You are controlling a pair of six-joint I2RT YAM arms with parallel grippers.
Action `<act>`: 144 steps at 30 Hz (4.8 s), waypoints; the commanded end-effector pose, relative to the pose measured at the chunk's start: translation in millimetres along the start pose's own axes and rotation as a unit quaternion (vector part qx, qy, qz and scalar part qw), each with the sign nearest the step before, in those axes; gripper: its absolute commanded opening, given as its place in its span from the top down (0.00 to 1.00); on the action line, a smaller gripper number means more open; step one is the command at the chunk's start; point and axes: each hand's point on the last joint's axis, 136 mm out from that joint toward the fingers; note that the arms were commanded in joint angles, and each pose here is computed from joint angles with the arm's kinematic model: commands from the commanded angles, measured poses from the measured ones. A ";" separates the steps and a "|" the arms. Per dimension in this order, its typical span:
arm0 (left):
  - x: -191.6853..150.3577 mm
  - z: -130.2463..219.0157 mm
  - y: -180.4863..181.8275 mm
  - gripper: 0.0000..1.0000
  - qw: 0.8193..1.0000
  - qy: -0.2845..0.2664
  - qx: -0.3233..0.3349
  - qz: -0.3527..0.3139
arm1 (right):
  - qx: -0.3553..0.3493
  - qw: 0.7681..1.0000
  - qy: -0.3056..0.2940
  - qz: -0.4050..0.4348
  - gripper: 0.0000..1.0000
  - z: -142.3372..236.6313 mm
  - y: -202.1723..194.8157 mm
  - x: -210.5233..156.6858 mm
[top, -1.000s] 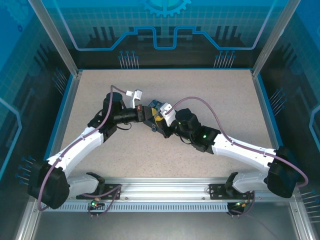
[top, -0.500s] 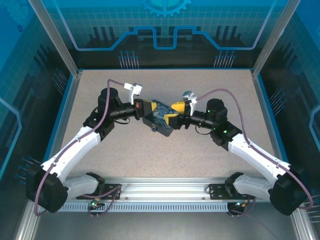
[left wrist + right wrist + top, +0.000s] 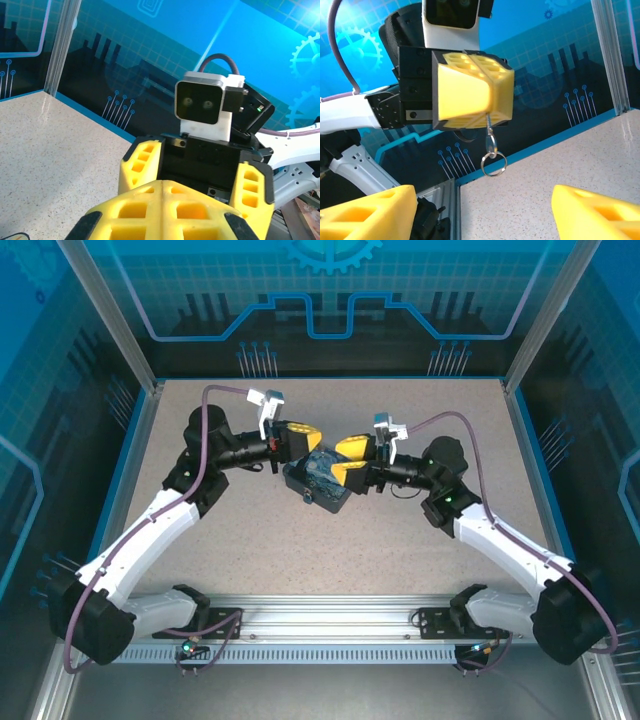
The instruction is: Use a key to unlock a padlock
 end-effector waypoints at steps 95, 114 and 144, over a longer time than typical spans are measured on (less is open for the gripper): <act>-270.8 44.5 132.2 0.07 0.950 0.094 0.190 0.231 | -0.319 0.891 0.134 -0.294 1.00 -20.1 -226.1 -142.0; -286.7 33.2 140.2 0.08 0.963 0.120 0.168 0.171 | -0.379 0.851 0.182 -0.314 1.00 -0.8 -243.1 -174.6; -333.2 2.6 155.4 0.34 0.955 0.215 0.201 0.041 | -0.369 0.859 0.188 -0.300 1.00 -8.7 -236.7 -173.0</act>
Point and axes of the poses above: each hand's point on the last joint's axis, 136 mm out from that joint toward the fingers, its own z axis back along the fingers, its own y axis along the line the jaws close on, x = y × z, and after that the axes turned 12 degrees about -z, right-handed
